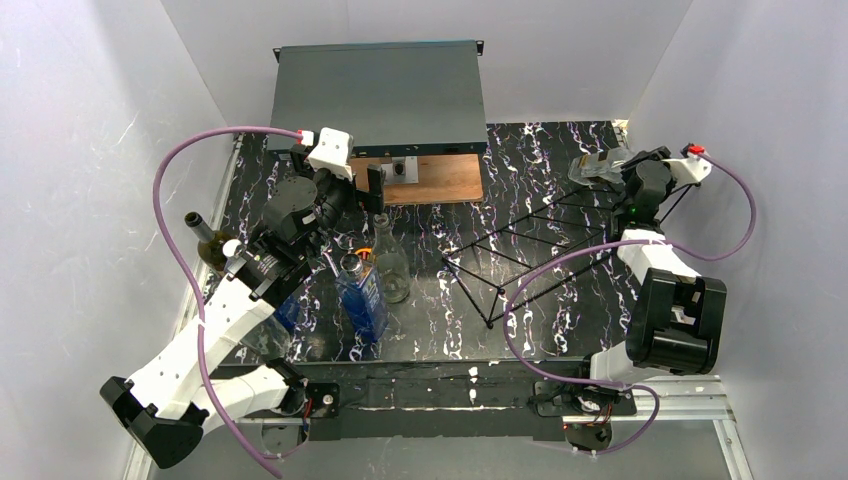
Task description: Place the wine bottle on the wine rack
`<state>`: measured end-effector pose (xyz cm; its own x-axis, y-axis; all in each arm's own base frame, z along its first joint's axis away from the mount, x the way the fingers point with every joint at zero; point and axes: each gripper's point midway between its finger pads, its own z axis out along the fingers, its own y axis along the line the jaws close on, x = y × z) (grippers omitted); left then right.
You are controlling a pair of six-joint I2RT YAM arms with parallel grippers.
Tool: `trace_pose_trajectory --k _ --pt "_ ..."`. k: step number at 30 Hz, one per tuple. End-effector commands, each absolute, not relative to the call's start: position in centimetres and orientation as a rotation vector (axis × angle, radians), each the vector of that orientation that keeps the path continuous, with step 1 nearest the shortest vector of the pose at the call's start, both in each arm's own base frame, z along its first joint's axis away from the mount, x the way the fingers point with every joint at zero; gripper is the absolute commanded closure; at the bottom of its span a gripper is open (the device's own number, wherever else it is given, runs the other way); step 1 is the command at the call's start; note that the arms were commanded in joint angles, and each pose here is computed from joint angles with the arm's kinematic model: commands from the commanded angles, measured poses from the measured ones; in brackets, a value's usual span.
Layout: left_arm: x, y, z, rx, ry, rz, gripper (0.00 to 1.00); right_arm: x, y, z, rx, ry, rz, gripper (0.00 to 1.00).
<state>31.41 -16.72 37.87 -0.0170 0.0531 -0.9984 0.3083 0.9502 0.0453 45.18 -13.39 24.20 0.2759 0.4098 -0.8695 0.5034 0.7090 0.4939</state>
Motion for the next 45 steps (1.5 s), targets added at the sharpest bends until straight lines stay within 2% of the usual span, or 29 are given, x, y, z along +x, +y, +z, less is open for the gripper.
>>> trace_pose_trajectory --k 1,21,30,36,45 --pt "31.1 -16.8 39.2 0.275 1.552 -0.229 0.02 44.2 -15.3 26.7 0.874 1.269 -0.121 0.99" --pt "31.2 -17.5 38.7 0.289 1.565 -0.245 0.02 40.2 -17.4 26.6 1.125 0.953 0.154 0.99" --pt "31.1 -17.9 38.5 0.296 1.574 -0.261 0.02 39.4 -16.8 26.6 1.046 0.951 0.143 0.99" --pt "30.9 -18.4 38.5 0.321 1.577 -0.285 0.02 41.5 -14.3 26.2 0.928 1.079 0.202 0.99" --pt "27.5 -26.8 37.9 0.634 1.615 -0.72 0.02 43.0 -10.3 24.4 0.917 1.219 0.313 0.99"
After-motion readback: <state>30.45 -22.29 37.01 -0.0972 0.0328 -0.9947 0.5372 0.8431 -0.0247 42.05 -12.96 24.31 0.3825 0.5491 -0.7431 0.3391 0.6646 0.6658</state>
